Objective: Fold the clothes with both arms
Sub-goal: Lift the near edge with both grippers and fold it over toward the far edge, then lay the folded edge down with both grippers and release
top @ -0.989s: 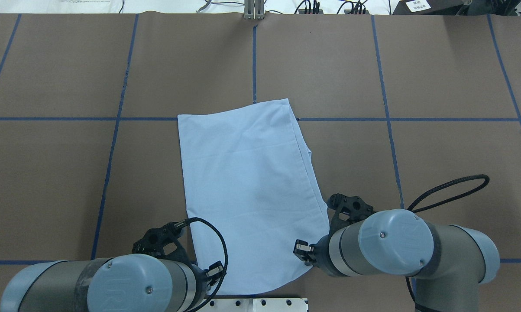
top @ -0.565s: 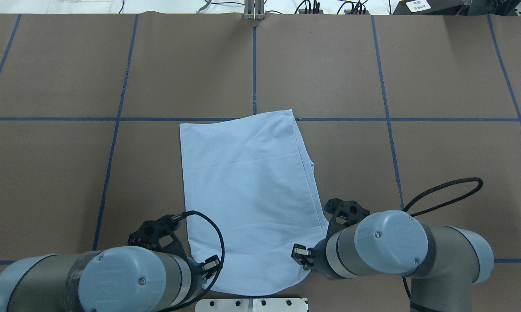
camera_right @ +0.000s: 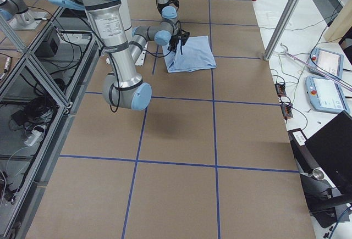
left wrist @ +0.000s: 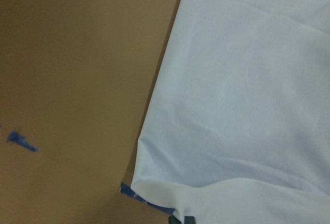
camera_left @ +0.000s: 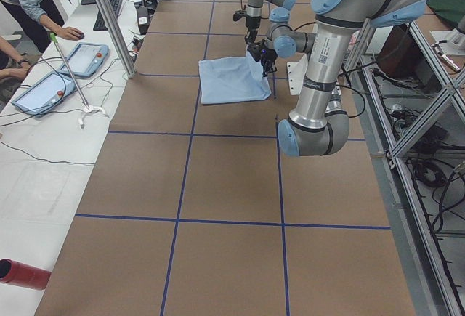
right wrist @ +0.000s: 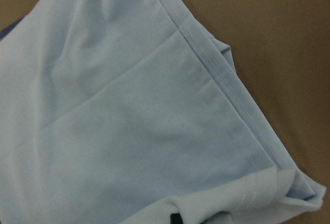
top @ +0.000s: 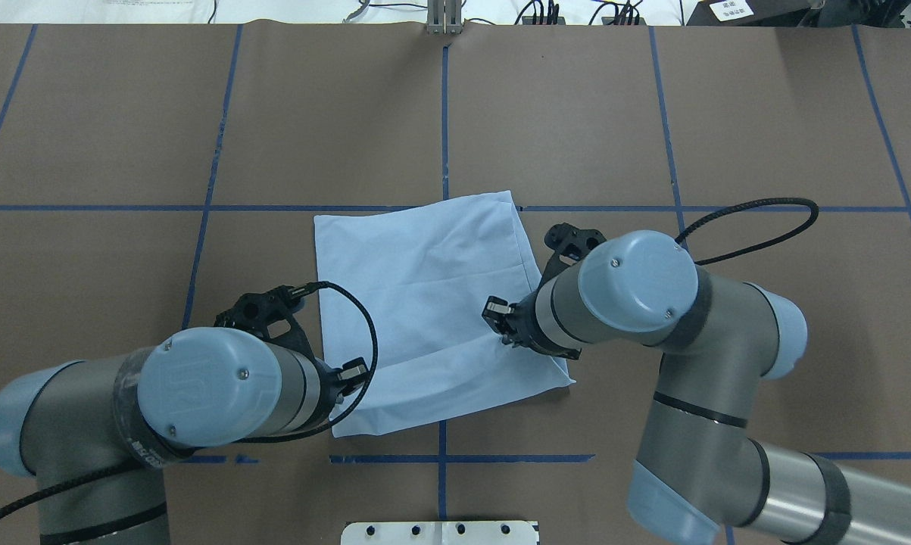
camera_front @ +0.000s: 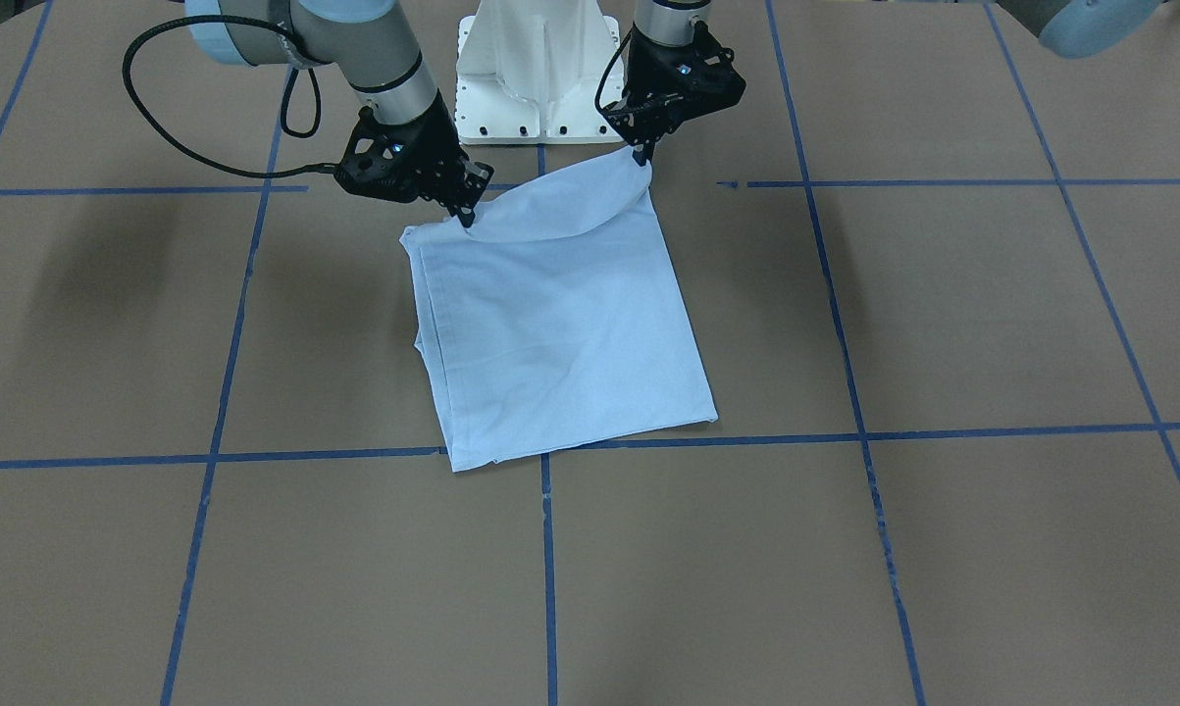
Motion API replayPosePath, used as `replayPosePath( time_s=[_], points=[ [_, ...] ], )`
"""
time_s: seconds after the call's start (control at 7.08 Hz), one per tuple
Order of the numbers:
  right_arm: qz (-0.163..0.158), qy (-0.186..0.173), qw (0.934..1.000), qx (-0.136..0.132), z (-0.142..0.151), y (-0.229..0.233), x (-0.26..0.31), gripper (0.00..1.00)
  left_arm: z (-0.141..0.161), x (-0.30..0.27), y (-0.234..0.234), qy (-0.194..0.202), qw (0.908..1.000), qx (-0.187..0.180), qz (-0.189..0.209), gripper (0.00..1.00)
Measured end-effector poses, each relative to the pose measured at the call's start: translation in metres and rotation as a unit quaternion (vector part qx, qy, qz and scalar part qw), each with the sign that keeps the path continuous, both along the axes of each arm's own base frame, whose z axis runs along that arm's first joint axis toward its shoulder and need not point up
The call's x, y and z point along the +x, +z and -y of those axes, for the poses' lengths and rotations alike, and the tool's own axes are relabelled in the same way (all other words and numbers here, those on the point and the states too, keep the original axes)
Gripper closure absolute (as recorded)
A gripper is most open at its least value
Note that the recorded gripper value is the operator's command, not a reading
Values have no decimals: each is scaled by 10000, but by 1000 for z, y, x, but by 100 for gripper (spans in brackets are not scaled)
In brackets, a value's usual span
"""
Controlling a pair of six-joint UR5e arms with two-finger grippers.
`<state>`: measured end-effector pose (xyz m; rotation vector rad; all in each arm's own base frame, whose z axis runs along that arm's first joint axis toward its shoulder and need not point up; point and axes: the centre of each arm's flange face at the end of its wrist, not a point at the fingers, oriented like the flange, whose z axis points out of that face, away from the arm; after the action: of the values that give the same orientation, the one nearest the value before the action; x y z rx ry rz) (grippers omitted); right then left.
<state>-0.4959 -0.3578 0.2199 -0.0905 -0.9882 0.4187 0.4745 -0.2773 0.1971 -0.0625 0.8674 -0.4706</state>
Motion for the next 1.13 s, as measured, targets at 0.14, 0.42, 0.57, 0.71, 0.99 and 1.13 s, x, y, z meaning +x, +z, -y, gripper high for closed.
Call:
replayPosePath(
  time_s=[0.14,0.42,0.57,0.71,0.99,1.13],
  points=[
    [-71,125,9999,13,28,-6,-12,100,19,0,6,-106,9999,62,34,100],
    [-142,271,9995,-6,57,-14,-21,100,52,5,19,-302,9994,146,-20,100],
    [-187,328,9993,-26,69,-15,-25,100,71,8,26,-438,9989,160,-36,100],
    [-244,403,9989,-60,88,-16,-35,100,99,11,32,-633,9979,158,-14,100],
    [-167,555,9982,-125,144,-6,-52,0,168,24,51,-916,9953,254,177,0],
    [-180,582,9981,-97,171,-2,-53,0,200,22,63,-987,9940,397,251,0]
  ],
)
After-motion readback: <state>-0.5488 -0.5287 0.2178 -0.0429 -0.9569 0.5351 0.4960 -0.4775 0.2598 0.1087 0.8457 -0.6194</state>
